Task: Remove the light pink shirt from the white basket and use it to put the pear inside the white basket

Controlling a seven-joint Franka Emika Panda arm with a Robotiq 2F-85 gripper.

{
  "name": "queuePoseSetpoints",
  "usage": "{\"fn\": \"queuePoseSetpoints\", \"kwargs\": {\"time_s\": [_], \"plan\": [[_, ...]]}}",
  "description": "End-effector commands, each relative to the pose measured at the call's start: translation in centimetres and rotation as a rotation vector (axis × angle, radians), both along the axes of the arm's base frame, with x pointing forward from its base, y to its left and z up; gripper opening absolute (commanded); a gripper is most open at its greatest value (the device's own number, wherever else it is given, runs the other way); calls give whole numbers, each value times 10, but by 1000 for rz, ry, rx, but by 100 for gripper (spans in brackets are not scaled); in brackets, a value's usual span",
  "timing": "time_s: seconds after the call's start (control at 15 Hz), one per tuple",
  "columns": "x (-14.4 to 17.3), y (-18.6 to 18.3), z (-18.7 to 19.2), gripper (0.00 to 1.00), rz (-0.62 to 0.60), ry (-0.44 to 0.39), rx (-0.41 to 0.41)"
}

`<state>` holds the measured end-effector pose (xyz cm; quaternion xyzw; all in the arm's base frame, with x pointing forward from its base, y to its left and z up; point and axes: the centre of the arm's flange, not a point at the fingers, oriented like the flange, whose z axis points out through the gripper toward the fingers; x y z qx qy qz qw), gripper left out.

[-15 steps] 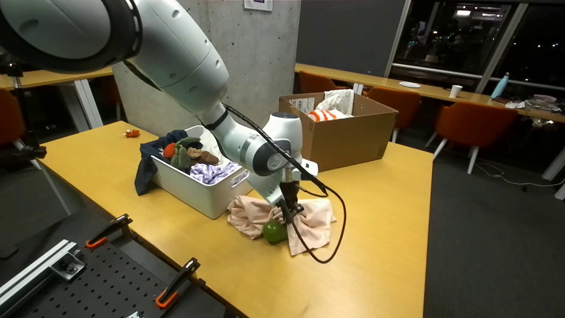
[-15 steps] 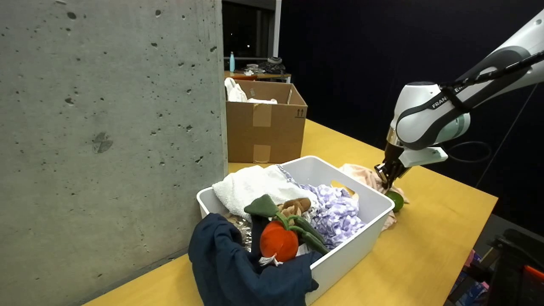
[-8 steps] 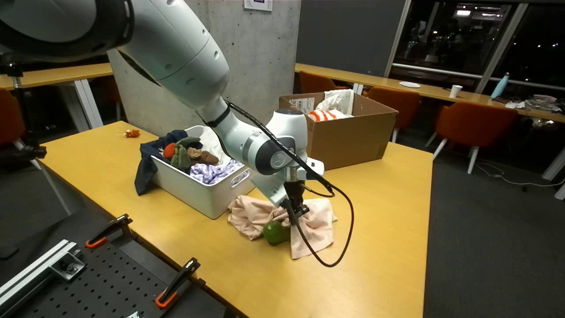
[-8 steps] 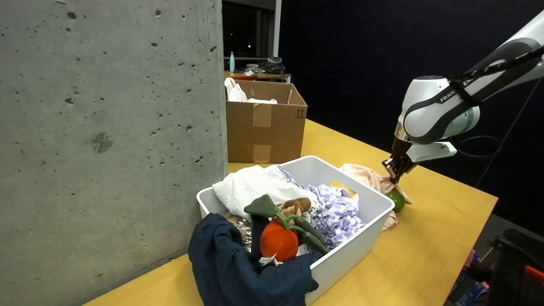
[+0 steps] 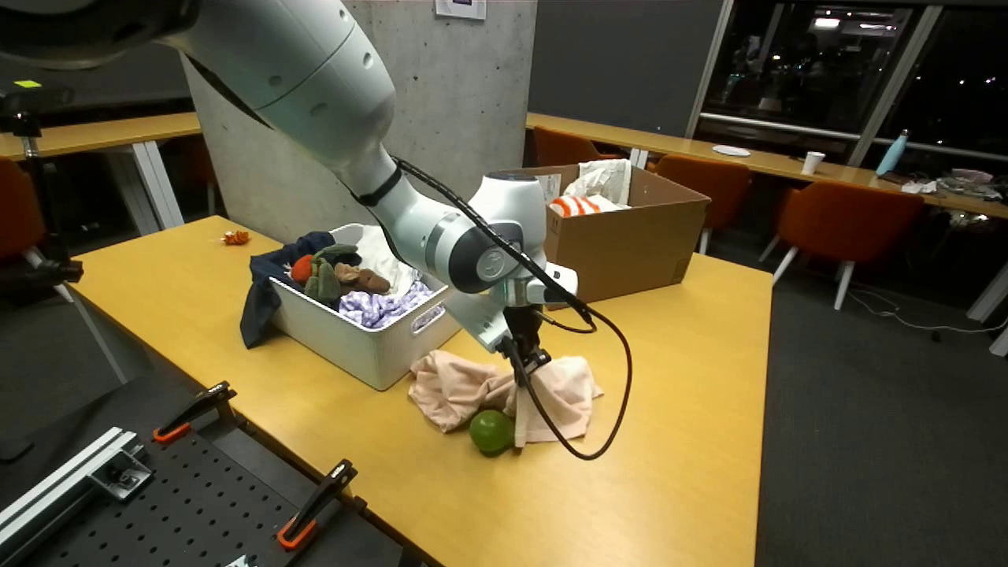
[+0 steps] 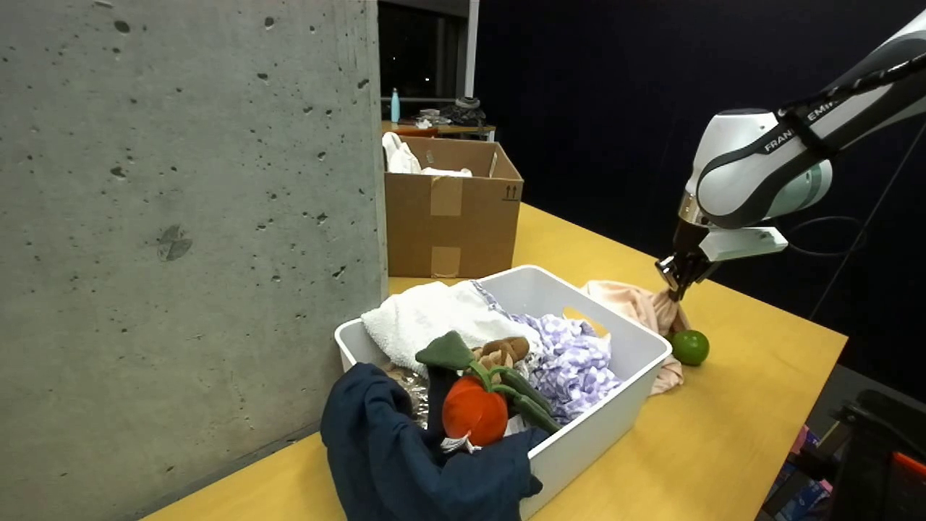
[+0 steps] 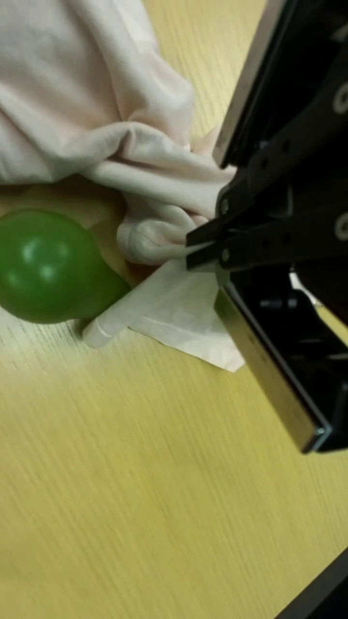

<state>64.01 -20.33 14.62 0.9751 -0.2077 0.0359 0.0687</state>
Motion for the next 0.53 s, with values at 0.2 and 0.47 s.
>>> {"fn": "queuePoseSetpoints", "kwargs": {"time_s": [0.2, 0.47], "plan": [[-29, 18, 47, 1, 1, -9, -20], [-46, 10, 74, 1, -20, -23, -28]]}}
